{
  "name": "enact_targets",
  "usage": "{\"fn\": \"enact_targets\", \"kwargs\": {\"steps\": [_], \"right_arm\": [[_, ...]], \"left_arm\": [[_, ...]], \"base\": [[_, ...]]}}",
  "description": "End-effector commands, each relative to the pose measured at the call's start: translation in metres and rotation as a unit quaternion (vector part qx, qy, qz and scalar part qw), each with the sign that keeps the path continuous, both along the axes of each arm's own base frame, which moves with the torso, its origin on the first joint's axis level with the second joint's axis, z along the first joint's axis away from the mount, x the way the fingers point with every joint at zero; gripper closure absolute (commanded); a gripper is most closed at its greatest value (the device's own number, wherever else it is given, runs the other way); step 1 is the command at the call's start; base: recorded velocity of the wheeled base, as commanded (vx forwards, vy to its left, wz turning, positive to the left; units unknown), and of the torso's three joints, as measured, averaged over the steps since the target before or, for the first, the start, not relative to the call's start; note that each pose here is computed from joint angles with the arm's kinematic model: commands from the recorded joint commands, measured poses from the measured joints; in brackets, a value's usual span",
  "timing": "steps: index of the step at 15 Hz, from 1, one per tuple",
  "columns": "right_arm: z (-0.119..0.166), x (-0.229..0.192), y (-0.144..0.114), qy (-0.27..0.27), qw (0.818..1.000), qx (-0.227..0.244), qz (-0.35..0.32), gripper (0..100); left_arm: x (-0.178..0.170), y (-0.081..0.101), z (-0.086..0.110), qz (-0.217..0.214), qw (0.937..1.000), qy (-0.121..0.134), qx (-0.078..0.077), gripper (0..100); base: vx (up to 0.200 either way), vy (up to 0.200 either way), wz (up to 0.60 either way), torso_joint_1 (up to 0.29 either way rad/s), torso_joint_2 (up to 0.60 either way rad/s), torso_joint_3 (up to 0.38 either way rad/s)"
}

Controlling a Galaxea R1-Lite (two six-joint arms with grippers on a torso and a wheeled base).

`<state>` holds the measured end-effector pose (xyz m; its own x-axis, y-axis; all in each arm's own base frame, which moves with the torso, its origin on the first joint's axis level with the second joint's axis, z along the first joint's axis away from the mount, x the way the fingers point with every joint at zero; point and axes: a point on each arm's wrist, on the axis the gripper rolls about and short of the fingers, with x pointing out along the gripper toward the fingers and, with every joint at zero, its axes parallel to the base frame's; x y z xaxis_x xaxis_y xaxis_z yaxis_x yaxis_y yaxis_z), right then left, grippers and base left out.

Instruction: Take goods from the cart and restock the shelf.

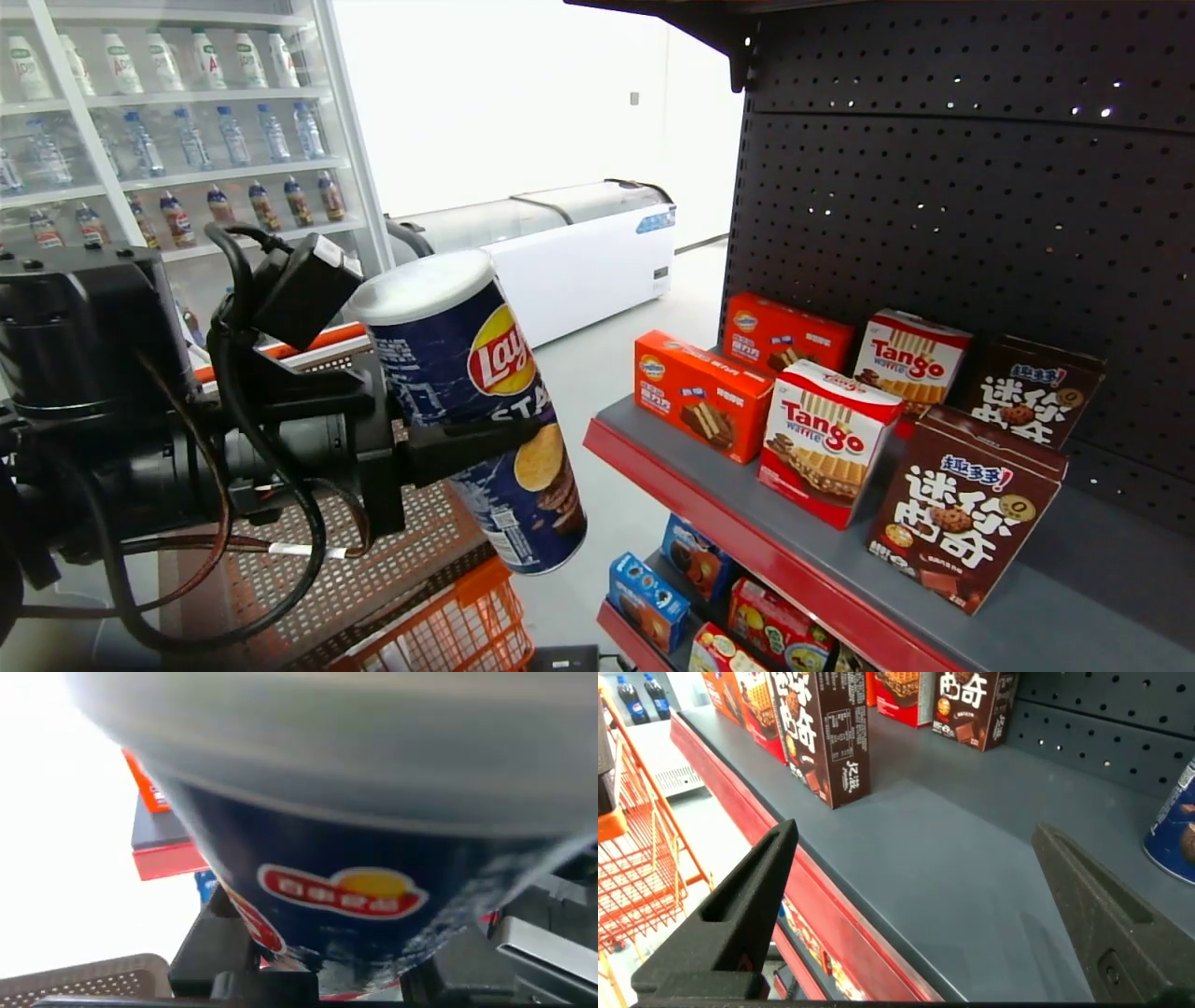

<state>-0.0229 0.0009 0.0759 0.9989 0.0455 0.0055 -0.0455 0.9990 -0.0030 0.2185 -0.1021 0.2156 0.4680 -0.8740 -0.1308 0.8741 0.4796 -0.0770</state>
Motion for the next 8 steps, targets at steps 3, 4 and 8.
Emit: {"fn": "enact_targets", "kwargs": {"steps": [3, 4, 8], "right_arm": [[0.0001, 0.0001, 0.0, 0.0, 1.0, 0.0, 0.0, 0], [0.0001, 0.0001, 0.0, 0.0, 1.0, 0.0, 0.0, 0], [0.0001, 0.0001, 0.0, 0.0, 1.0, 0.0, 0.0, 0]], "left_arm": [[-0.0047, 0.0006, 0.0018, -0.055, 0.9985, 0.003, -0.009, 100], [-0.0049, -0.0008, 0.0018, -0.058, 0.9983, 0.003, -0.009, 100], [-0.0075, -0.008, 0.0003, -0.074, 0.9972, 0.006, -0.008, 100]], "base": [[0.0, 0.0, 0.0, 0.0, 0.0, 0.0], [0.0, 0.0, 0.0, 0.0, 0.0, 0.0], [0.0, 0.0, -0.15, 0.001, 0.0, -0.001]]}}
